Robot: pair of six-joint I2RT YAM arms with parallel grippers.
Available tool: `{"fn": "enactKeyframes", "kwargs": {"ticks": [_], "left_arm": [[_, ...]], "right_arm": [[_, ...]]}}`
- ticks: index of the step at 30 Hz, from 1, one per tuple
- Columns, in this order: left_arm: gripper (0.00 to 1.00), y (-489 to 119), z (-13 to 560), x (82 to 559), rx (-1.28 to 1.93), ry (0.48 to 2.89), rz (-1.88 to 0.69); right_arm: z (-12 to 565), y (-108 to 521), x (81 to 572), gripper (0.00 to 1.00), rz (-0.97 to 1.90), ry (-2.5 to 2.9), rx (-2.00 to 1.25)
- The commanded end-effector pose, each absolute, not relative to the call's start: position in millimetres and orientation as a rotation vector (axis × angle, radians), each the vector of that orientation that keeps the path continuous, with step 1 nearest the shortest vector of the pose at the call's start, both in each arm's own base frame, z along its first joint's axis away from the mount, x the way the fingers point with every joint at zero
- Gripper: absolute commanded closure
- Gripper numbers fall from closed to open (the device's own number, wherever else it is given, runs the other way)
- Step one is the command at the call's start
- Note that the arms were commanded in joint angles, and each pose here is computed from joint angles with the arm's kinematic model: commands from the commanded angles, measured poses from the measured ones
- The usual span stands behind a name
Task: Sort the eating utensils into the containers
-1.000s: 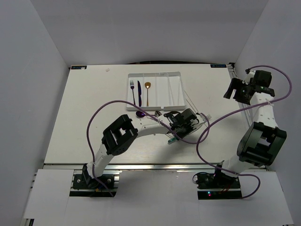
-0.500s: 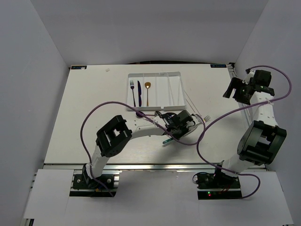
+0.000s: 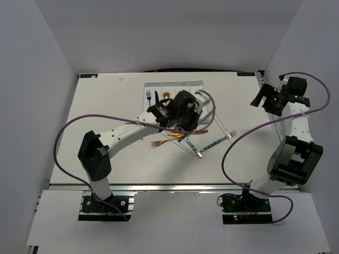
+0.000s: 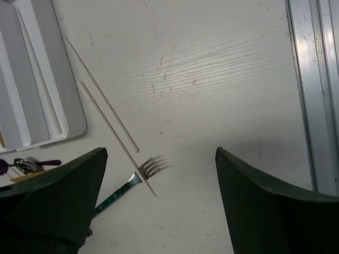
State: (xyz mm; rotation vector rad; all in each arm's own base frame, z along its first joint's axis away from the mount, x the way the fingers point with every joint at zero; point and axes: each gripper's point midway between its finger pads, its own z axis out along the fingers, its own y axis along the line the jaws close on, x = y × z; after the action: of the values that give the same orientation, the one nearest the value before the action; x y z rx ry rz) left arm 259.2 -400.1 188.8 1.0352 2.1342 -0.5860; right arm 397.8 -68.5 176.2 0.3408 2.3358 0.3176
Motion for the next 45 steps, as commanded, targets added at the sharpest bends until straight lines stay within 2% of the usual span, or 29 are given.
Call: {"fn": "enactKeyframes", "kwargs": {"ticks": [1,2,4,5,9,15,23,32,45], "left_arm": [[1.0,-358,197,325,0.688,2.313,-0.562],[1.0,-360,225,347,0.579,2.288,-0.587],[1.0,-349,216,381,0.414,2.354,-0.546],[1.0,-347,234,400,0.352,2.301,-0.515],[1.0,-340,238,448,0.164,2.241,-0.413],[1.0,-342,199,492,-0.049,2.246,-0.431],[1.0,-347,158,521,-0.081,2.189,-0.426],[1.0,-361,143,539,-0.022,2.138,-0.453],[1.0,-366,94,525,-0.026,2.255,-0.485]], "right_arm": [[209,-75,412,0.11,0.294,2.234,0.321],[208,-75,412,0.11,0.291,2.236,0.323],[208,-77,413,0.11,0.283,2.236,0.323],[206,-77,413,0.11,0.282,2.242,0.328],[205,-79,416,0.11,0.278,2.247,0.332],[201,-81,420,0.11,0.278,2.255,0.339],[194,-82,420,0.11,0.271,2.265,0.336],[191,-82,418,0.11,0.268,2.272,0.324],[189,-84,424,0.11,0.266,2.274,0.333]]}}
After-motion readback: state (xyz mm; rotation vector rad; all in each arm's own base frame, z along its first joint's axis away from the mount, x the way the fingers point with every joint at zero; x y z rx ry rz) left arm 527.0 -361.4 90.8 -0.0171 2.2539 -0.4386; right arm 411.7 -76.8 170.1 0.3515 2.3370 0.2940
